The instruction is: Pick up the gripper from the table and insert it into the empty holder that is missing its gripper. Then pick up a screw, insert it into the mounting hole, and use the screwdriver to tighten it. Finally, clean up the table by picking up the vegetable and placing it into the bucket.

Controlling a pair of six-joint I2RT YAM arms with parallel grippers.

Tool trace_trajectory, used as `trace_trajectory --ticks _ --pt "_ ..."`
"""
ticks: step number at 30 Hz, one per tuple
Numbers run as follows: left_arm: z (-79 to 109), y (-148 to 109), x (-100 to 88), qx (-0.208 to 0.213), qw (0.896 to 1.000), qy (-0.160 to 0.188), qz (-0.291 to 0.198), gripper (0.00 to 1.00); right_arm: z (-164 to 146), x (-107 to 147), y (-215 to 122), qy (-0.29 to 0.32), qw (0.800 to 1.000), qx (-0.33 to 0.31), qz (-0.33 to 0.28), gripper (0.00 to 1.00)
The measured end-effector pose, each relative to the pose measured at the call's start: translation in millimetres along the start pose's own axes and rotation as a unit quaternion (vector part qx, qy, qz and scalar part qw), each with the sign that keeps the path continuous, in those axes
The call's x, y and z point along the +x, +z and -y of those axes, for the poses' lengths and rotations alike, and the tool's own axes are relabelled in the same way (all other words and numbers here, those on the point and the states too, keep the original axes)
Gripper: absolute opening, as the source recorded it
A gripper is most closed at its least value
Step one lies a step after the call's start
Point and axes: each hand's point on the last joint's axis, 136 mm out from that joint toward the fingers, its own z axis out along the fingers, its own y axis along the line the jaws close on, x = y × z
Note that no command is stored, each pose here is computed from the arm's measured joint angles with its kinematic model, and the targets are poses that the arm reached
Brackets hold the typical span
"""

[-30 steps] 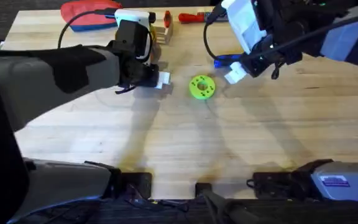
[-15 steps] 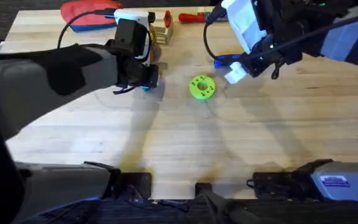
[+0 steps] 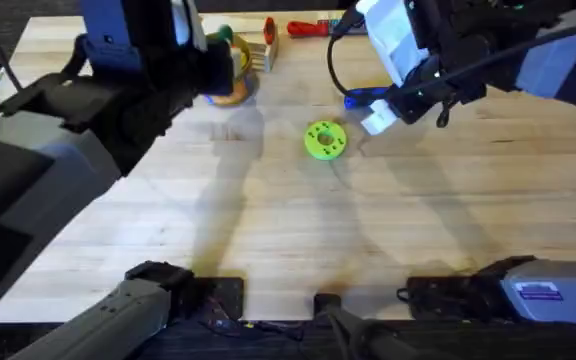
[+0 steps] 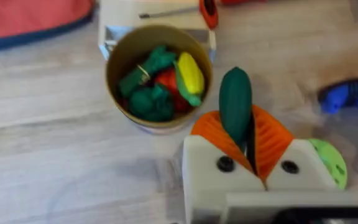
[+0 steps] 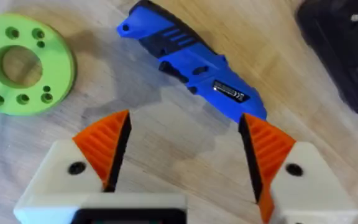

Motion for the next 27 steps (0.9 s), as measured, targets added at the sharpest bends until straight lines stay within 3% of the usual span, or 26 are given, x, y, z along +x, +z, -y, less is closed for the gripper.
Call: trace_trajectory --ticks 3,5,9,15,17,18,22,23,27 --pt "-19.4 10.6 -24.1 -0.030 0.998 -0.014 0.048 0.032 0.1 -0.2 0.0 0.000 1.000 0.000 0.000 0.990" --pt "-30.7 21.4 -28.6 -0.046 0.997 -0.021 0.058 0.032 0.1 -0.2 0.0 0.000 1.000 0.000 0.001 0.990" --pt "-44.4 54.7 -19.3 -0.064 0.996 -0.031 0.052 0.032 0.2 -0.4 0.0 0.000 1.000 0.000 0.001 0.991" --pt "-48.0 88.1 -2.0 -0.068 0.996 -0.037 0.039 0.070 -2.1 -0.9 0.0 0.000 1.000 -0.006 0.003 0.991" --pt "-48.3 90.2 0.3 -0.068 0.996 -0.038 0.036 0.165 -6.9 -2.5 -0.2 0.000 1.000 -0.020 0.007 0.991" --pt "-48.4 90.2 0.2 -0.068 0.996 -0.039 0.036 0.270 -8.7 -3.4 -0.3 0.000 1.000 -0.025 0.010 0.991" --pt "-48.6 89.9 -2.4 -0.069 0.996 -0.041 0.042 0.889 -12.4 -6.9 -1.1 0.007 0.999 -0.037 0.017 0.991" --pt "-48.7 89.9 -2.5 -0.069 0.996 -0.043 0.042 0.962 -12.6 -7.2 -2.4 0.012 0.999 -0.040 0.016 0.991" --pt "-48.3 86.2 -5.8 -0.069 0.996 -0.041 0.046 0.987 -7.8 -13.9 -18.2 0.032 0.998 -0.046 0.012 0.992"
